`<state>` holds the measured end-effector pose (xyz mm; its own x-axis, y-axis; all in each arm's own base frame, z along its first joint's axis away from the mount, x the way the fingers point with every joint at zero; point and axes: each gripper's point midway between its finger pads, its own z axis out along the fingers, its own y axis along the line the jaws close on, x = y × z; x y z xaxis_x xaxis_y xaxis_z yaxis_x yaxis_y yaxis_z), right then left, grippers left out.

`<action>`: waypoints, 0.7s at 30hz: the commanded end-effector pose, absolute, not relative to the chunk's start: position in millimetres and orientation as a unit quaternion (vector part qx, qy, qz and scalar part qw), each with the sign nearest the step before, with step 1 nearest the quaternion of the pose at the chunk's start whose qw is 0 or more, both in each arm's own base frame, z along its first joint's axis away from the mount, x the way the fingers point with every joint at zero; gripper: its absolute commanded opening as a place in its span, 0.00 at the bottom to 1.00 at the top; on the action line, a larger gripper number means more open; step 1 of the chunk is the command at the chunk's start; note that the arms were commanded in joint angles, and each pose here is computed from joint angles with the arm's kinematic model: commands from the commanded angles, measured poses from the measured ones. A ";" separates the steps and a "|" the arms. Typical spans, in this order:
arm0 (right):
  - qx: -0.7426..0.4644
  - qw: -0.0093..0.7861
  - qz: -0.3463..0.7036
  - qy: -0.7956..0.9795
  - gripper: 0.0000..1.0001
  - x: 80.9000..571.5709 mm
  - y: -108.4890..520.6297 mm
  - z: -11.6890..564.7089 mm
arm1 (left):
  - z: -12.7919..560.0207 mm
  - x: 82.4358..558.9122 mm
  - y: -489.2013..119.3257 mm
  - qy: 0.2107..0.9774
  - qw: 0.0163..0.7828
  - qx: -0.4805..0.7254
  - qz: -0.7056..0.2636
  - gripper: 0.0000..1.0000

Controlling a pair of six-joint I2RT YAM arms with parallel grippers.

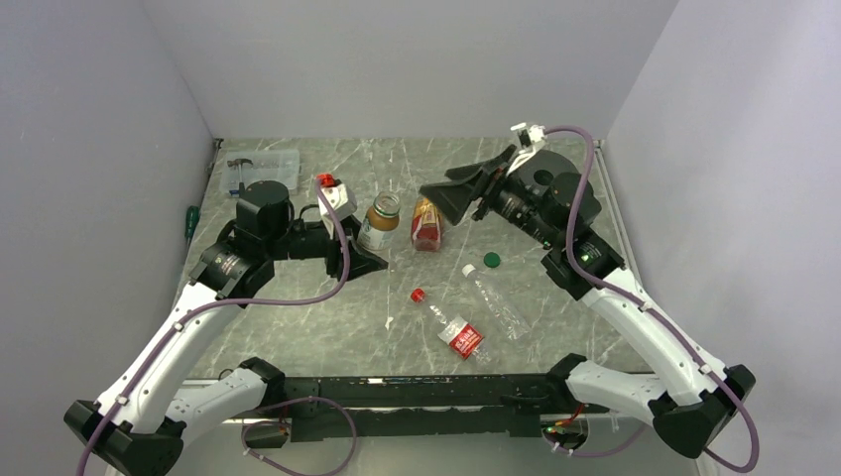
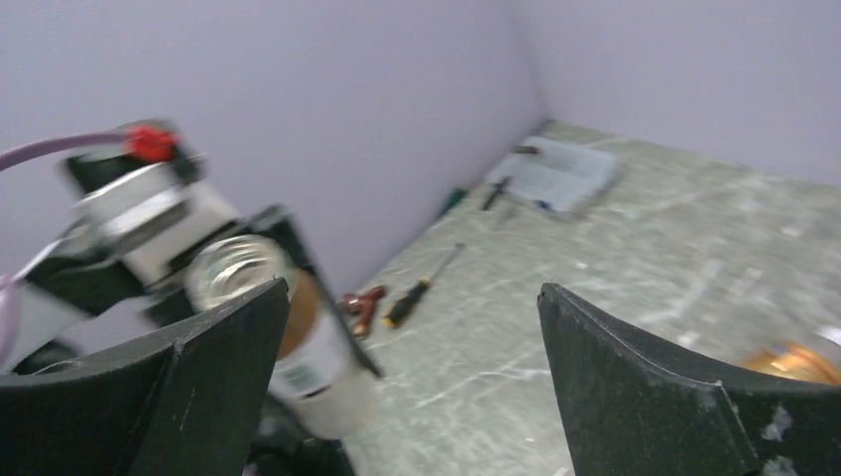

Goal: Unscrew the bottle caps

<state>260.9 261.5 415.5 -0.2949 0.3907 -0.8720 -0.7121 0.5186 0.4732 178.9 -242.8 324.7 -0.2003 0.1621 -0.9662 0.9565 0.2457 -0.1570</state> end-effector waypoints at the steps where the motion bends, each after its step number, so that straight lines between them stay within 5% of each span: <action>1: -0.223 0.560 0.557 0.572 1.00 208.6 296.2 456.8 | 331.4 177.6 -242.9 0.630 0.471 0.438 -0.436 0.00; 12: -0.257 0.534 0.577 0.562 0.92 196.6 341.6 462.2 | 330.6 176.8 -244.3 0.625 0.469 0.444 -0.438 0.00; 15: -0.257 0.527 0.579 0.567 0.79 198.5 350.9 458.9 | 330.6 176.0 -244.8 0.623 0.467 0.446 -0.441 0.00; 21: -0.257 0.515 0.566 0.590 0.34 203.4 364.0 443.0 | 331.5 181.5 -242.9 0.628 0.477 0.442 -0.427 0.00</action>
<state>202.2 361.9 425.7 -0.3749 0.2525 -0.8920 -0.8760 0.2185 0.4301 178.6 -242.2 316.7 -0.2258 0.1724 -0.9588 0.9516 0.2499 -0.1792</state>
